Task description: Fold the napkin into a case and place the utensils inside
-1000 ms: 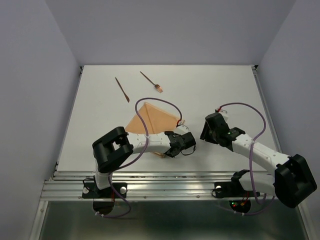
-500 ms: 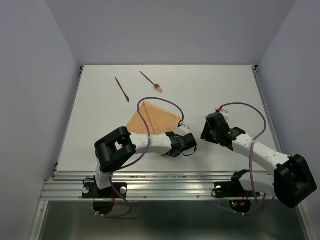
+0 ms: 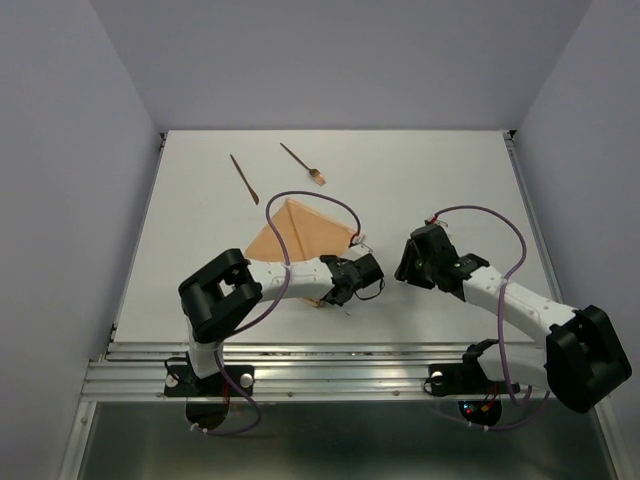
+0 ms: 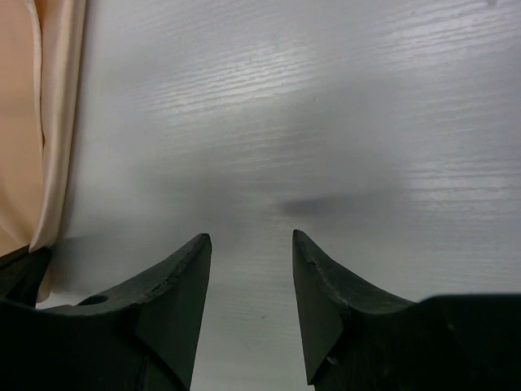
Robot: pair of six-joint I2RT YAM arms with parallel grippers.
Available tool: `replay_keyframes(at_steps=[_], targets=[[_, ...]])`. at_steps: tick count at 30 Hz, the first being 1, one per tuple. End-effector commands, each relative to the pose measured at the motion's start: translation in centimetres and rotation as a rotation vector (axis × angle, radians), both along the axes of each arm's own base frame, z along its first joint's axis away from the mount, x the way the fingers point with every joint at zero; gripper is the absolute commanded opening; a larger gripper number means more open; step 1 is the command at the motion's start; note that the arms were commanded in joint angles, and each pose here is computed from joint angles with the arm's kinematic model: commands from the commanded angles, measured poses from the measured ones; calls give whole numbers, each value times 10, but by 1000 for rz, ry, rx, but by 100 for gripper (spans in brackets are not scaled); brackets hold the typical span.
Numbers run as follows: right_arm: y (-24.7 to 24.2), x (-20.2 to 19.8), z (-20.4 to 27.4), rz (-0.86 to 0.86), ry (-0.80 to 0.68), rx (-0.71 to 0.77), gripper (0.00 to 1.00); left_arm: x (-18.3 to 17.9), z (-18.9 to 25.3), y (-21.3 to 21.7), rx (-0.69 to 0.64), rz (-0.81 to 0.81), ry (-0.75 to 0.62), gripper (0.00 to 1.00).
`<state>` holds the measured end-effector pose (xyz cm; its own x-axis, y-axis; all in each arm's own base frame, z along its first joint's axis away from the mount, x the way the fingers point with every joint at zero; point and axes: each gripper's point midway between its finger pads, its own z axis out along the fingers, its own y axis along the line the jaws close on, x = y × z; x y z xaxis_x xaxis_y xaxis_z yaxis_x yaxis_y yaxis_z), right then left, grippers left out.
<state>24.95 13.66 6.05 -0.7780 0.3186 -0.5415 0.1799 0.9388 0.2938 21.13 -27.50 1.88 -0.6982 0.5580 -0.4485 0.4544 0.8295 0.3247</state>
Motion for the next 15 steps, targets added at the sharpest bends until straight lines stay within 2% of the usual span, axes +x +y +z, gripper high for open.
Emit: replay_keyframes(at_steps=[1, 6, 10, 15], targets=[[33, 16, 18, 57, -35, 144, 52, 2, 23, 5, -54, -26, 18, 0], [57, 36, 24, 45, -62, 255, 66, 5, 41, -1, -123, -44, 7, 0], [84, 51, 26, 65, -57, 361, 72, 3, 43, -5, -154, -52, 16, 0], [105, 74, 22, 44, -55, 442, 73, 3, 43, -5, -162, -49, 19, 0]])
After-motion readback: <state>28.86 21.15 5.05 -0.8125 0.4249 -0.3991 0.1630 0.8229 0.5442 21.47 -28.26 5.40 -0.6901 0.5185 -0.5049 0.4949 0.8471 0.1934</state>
